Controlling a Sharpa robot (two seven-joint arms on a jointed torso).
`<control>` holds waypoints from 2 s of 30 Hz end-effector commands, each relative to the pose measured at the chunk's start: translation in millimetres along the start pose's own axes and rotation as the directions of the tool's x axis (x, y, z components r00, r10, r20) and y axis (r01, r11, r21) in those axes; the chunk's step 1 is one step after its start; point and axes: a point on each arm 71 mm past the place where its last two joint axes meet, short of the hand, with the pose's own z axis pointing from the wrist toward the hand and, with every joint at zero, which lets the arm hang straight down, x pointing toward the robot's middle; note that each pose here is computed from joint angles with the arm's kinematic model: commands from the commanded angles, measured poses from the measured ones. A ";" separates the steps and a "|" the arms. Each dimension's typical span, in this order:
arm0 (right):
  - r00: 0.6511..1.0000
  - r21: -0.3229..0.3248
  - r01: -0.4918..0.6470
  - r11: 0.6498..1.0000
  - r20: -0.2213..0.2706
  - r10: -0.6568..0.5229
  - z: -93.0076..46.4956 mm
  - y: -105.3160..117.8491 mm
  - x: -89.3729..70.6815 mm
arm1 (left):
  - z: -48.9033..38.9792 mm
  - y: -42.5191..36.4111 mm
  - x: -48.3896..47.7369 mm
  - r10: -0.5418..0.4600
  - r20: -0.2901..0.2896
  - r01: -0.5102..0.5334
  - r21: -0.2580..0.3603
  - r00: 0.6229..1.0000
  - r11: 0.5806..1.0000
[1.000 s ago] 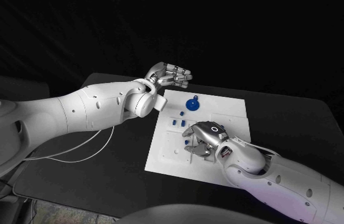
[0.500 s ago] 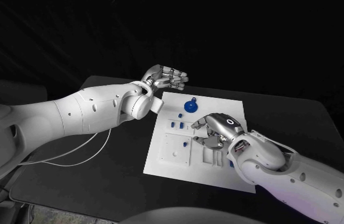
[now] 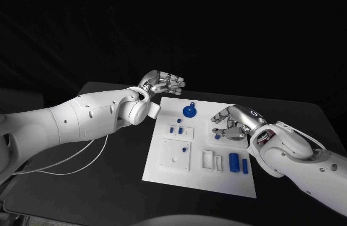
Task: Assemble the parts on the task board
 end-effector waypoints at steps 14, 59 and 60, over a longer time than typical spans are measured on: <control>0.978 0.069 0.114 0.991 -0.182 -0.100 0.7 -16.8 15.9 | 0.1 -2.0 2.7 -0.004 -0.022 0.005 0.015 1.000 1.000; 0.996 0.062 0.067 0.996 -0.055 -0.064 1.4 -2.8 16.6 | 0.7 -0.8 -0.4 -0.001 -0.016 0.002 0.014 1.000 1.000; 0.997 0.056 0.054 0.997 -0.050 -0.051 1.3 -0.1 13.6 | 0.9 -0.6 -1.0 -0.001 -0.014 0.001 0.014 1.000 1.000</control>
